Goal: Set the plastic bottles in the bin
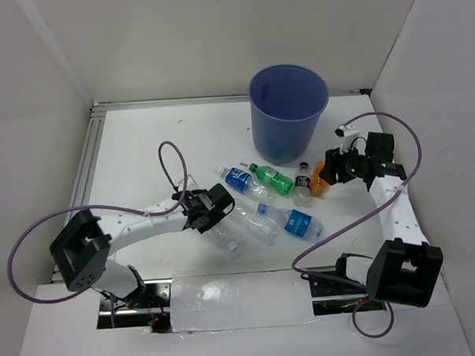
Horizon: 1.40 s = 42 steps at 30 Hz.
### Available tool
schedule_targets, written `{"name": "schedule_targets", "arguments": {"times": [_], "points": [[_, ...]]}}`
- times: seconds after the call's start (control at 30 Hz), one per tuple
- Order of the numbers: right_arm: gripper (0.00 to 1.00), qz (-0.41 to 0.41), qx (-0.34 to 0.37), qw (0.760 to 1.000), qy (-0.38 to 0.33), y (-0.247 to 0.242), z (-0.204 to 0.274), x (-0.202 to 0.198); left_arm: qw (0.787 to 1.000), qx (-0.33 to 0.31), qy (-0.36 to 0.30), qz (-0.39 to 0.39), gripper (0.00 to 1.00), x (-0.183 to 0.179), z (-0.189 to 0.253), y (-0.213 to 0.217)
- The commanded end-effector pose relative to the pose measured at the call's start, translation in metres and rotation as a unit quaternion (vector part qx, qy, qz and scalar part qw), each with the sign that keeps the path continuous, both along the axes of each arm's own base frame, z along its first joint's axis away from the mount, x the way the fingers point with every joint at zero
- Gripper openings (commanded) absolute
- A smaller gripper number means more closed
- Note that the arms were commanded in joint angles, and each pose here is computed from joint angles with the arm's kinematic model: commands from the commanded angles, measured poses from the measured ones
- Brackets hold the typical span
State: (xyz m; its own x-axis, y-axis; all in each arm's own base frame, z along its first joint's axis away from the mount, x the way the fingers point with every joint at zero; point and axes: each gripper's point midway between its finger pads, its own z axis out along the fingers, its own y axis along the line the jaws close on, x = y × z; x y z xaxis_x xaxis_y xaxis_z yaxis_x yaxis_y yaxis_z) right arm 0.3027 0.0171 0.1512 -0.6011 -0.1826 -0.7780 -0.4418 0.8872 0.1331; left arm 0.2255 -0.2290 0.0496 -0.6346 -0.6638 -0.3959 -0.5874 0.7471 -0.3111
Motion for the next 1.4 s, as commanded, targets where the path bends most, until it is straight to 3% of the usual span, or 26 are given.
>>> {"name": "schedule_targets", "arguments": {"times": [0.0, 0.07, 0.17, 0.2, 0.23, 0.3, 0.4, 0.43, 0.47, 0.53, 0.57, 0.6, 0.63, 0.73, 0.77, 0.8, 0.93, 1.1, 1.2, 1.27, 1.33, 1.37], "points": [[0.6, -0.061, 0.017, 0.998, -0.026, -0.008, 0.024, 0.019, 0.989, 0.011, -0.124, -0.081, 0.13, 0.019, 0.096, -0.01], [0.6, -0.09, 0.045, 0.995, 0.003, -0.007, 0.013, 0.025, 0.973, 0.027, -0.193, -0.126, 0.12, 0.031, 0.145, -0.011], [0.7, -0.123, 0.067, 0.99, 0.018, -0.011, 0.008, 0.036, 0.93, -0.011, -0.331, -0.157, 0.12, 0.062, 0.24, -0.039], [0.73, -0.136, 0.068, 0.988, 0.025, -0.015, 0.004, 0.037, 0.908, 0.016, -0.368, -0.197, 0.12, 0.072, 0.26, -0.045], [0.76, -0.136, 0.068, 0.988, 0.019, -0.016, 0.006, 0.039, 0.876, -0.023, -0.446, -0.183, 0.12, 0.091, 0.314, -0.058], [0.82, -0.135, 0.076, 0.987, 0.035, -0.014, -0.002, 0.04, 0.843, -0.016, -0.497, -0.205, 0.13, 0.111, 0.349, -0.072], [0.82, -0.128, 0.084, 0.987, 0.042, -0.01, -0.005, 0.04, 0.818, -0.03, -0.538, -0.2, 0.16, 0.16, 0.393, -0.103], [0.82, -0.133, 0.084, 0.986, 0.047, -0.013, -0.009, 0.038, 0.799, -0.045, -0.57, -0.189, 0.16, 0.168, 0.432, -0.107], [0.83, -0.133, 0.085, 0.986, 0.051, -0.013, -0.012, 0.038, 0.803, -0.033, -0.561, -0.198, 0.18, 0.193, 0.411, -0.126], [0.83, -0.138, 0.086, 0.985, 0.058, -0.015, -0.017, 0.035, 0.801, -0.04, -0.568, -0.187, 0.19, 0.213, 0.416, -0.139], [0.83, -0.138, 0.086, 0.985, 0.062, -0.015, -0.021, 0.033, 0.784, -0.057, -0.594, -0.172, 0.19, 0.216, 0.449, -0.142], [0.83, -0.142, 0.086, 0.984, 0.057, -0.018, -0.02, 0.034, 0.799, -0.04, -0.575, -0.172, 0.21, 0.239, 0.417, -0.159], [0.83, -0.139, 0.089, 0.985, 0.057, -0.017, -0.019, 0.034, 0.789, -0.028, -0.594, -0.154, 0.26, 0.245, 0.436, -0.156], [0.83, -0.163, 0.1, 0.979, 0.072, -0.022, -0.026, 0.037, 0.798, 0.022, -0.582, -0.155, 0.4, 0.275, 0.394, -0.173], [0.83, -0.174, 0.102, 0.977, 0.077, -0.023, -0.031, 0.038, 0.795, 0.025, -0.588, -0.148, 0.45, 0.279, 0.397, -0.174], [0.83, -0.176, 0.105, 0.976, 0.073, -0.024, -0.03, 0.04, 0.797, 0.033, -0.583, -0.154, 0.66, 0.282, 0.387, -0.177], [0.83, -0.191, 0.113, 0.97, 0.1, -0.026, -0.053, 0.046, 0.803, 0.04, -0.575, -0.155, 0.97, 0.288, 0.373, -0.181], [0.83, -0.215, 0.138, 0.957, 0.137, -0.027, -0.077, 0.057, 0.782, 0.017, -0.599, -0.172, 1.0, 0.272, 0.405, -0.179], [0.82, -0.25, 0.129, 0.945, 0.169, -0.036, -0.102, 0.06, 0.765, -0.001, -0.616, -0.187, 1.0, 0.233, 0.446, -0.173], [0.81, -0.264, 0.115, 0.943, 0.167, -0.041, -0.107, 0.069, 0.759, 0.006, -0.613, -0.22, 1.0, 0.188, 0.458, -0.168], [0.78, -0.287, 0.104, 0.938, 0.165, -0.05, -0.117, 0.075, 0.782, 0.018, -0.58, -0.226, 1.0, 0.162, 0.439, -0.155], [0.7, -0.29, 0.107, 0.937, 0.162, -0.05, -0.116, 0.077, 0.807, 0.033, -0.533, -0.252, 1.0, 0.148, 0.388, -0.159]]}}
